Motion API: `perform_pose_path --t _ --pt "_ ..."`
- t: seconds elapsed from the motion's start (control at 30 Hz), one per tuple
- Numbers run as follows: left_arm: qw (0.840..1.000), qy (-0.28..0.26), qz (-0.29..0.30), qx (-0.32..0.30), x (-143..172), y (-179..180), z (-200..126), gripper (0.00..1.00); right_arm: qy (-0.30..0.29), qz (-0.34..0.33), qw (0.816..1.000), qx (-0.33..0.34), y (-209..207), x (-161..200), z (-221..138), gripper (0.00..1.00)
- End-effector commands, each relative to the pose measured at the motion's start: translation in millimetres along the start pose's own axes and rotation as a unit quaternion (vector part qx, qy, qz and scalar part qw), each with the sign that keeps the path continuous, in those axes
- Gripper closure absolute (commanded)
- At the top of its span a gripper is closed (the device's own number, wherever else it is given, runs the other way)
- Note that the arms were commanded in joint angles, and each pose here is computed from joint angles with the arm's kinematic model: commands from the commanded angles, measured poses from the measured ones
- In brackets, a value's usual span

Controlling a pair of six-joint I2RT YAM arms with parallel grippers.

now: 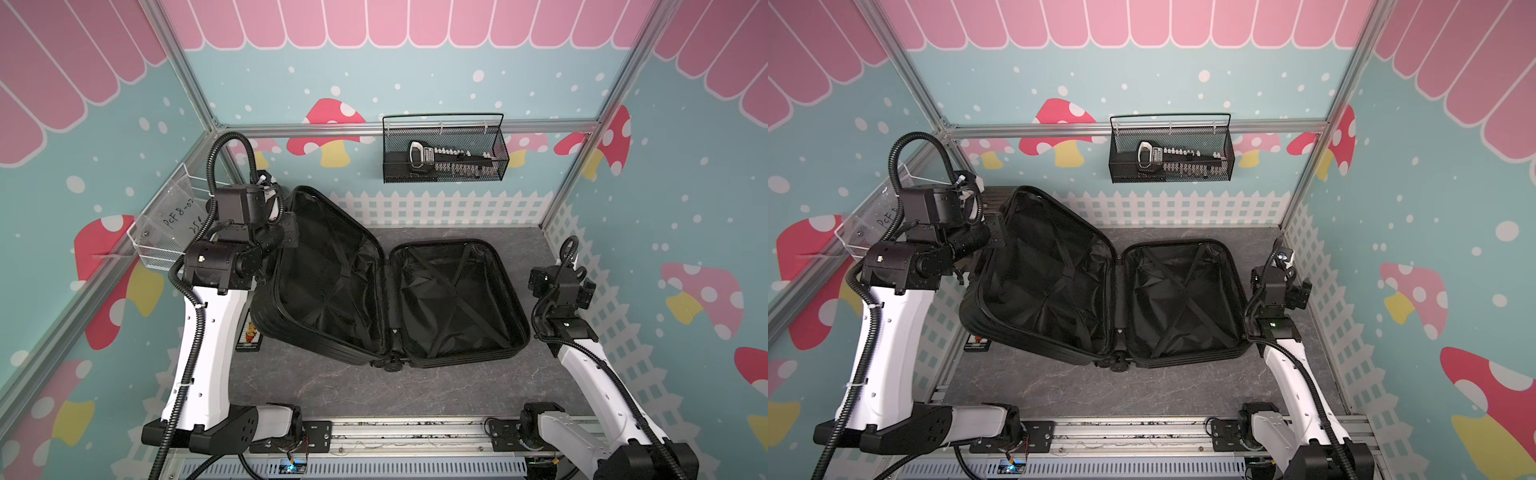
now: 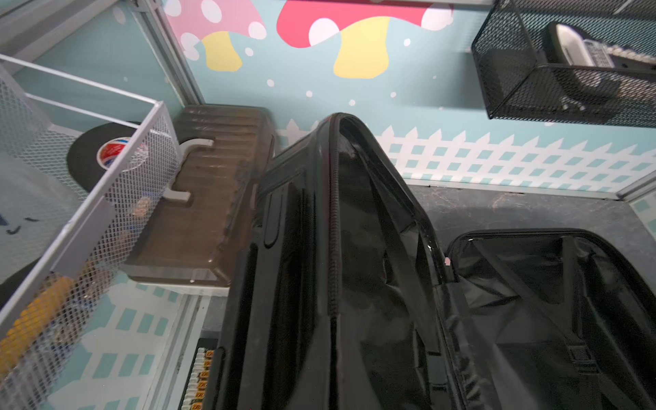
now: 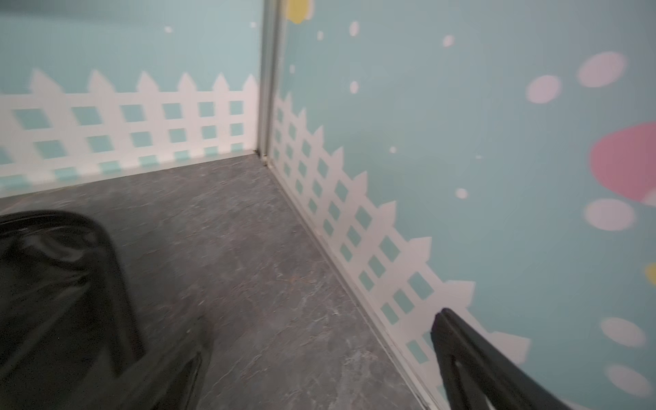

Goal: Close the suitcase zippers
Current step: Close the suitcase at the center of the board.

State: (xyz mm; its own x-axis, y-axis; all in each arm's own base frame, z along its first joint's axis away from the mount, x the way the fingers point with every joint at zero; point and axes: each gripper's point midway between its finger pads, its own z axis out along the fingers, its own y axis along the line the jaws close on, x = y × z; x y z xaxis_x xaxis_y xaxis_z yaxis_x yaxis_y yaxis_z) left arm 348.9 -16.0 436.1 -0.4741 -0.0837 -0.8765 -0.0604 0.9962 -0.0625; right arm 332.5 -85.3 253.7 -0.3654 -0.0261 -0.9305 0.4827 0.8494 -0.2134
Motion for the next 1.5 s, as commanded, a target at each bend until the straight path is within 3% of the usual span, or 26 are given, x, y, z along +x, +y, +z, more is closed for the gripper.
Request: perform_pose_path --t 0.0,0.1,0.33,0.53,0.63,0.77,0.87,1.03,1.27,1.47 --pt "0.992 -0.123 -0.023 0.026 -60 -6 -40 1.0 0.037 -0.019 0.988 -0.152 54 14 -6 0.01" --pt "0.992 -0.122 -0.023 0.03 -60 -8 -40 1.0 0.084 -0.032 0.975 -0.203 79 36 1 0.01" --pt "0.993 -0.111 -0.02 0.036 -54 -11 -33 1.0 0.196 -0.063 0.952 -0.228 108 87 26 0.06" --pt "0.993 -0.103 -0.016 0.048 -52 -18 -29 1.0 0.25 -0.062 0.939 -0.228 115 115 40 0.18" --pt "0.993 -0.101 -0.011 0.056 -53 -26 -28 1.0 0.275 -0.067 0.931 -0.231 118 128 44 0.3" --pt "0.993 -0.1 0.0 0.067 -54 -41 -31 1.0 0.3 -0.066 0.918 -0.249 127 142 44 0.63" --pt "0.992 -0.104 0.01 0.072 -55 -53 -35 1.0 0.311 -0.056 0.91 -0.269 134 147 39 0.82" --pt "0.989 -0.115 0.035 0.084 -59 -82 -45 1.0 0.324 -0.015 0.89 -0.321 150 150 22 0.99" --pt "0.983 -0.14 0.077 0.092 -70 -128 -62 1.0 0.313 0.082 0.863 -0.387 176 142 -7 1.0" --pt "0.979 -0.133 0.108 0.113 -64 -177 -53 1.0 0.29 0.119 0.858 -0.407 207 135 -29 1.0"
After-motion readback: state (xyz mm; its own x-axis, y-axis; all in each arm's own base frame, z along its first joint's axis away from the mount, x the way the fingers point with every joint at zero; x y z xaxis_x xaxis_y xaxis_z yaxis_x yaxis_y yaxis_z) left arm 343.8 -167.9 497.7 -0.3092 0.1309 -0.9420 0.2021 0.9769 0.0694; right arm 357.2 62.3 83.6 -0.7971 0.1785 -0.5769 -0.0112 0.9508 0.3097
